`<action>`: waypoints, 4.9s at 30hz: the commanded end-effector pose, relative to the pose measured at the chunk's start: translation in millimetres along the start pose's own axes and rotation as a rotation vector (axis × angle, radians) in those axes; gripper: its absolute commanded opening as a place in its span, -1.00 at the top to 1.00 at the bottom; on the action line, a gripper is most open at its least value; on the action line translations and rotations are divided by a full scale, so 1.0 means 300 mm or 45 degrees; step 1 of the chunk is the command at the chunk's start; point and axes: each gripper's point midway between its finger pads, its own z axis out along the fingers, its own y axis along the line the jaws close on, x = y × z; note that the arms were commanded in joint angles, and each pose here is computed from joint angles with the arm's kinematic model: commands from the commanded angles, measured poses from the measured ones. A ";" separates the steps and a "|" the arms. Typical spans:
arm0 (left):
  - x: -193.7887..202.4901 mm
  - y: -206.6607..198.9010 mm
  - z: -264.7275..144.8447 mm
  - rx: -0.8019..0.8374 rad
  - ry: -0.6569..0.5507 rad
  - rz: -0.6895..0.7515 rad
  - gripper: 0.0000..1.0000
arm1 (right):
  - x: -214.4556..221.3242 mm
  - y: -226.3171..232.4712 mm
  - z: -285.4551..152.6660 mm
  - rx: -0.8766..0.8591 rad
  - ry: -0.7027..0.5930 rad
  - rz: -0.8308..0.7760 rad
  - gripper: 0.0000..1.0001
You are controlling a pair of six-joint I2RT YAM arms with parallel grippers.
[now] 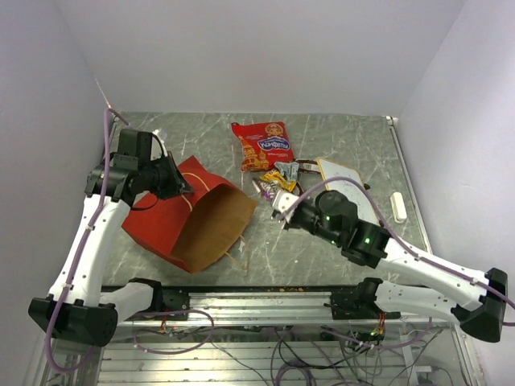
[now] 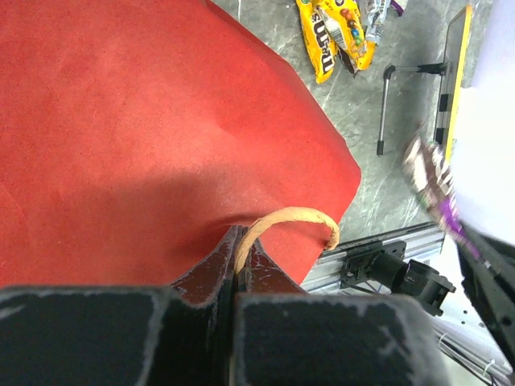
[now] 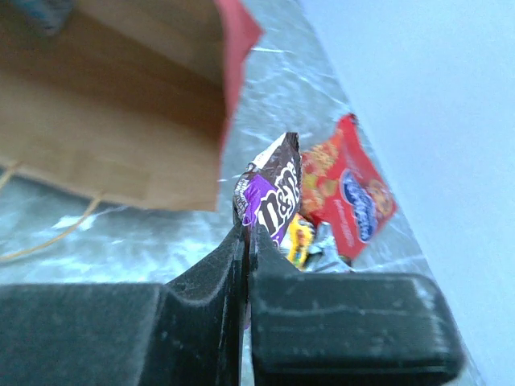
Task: Take the snacks out of the paper bag
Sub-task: Place the snack at the center of the board, then take out the snack from the paper bag.
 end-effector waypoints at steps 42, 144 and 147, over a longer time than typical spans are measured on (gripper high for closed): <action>0.002 0.020 0.087 0.012 -0.031 -0.153 0.86 | 0.512 -0.505 0.393 0.623 0.328 0.514 0.05; 0.197 -0.170 -0.161 0.242 -0.092 0.118 0.86 | 0.161 0.764 1.254 -0.383 -0.394 -0.120 -0.03; 0.197 -0.171 -0.170 0.250 -0.103 0.109 0.86 | 0.137 0.754 1.255 -0.384 -0.407 -0.119 0.20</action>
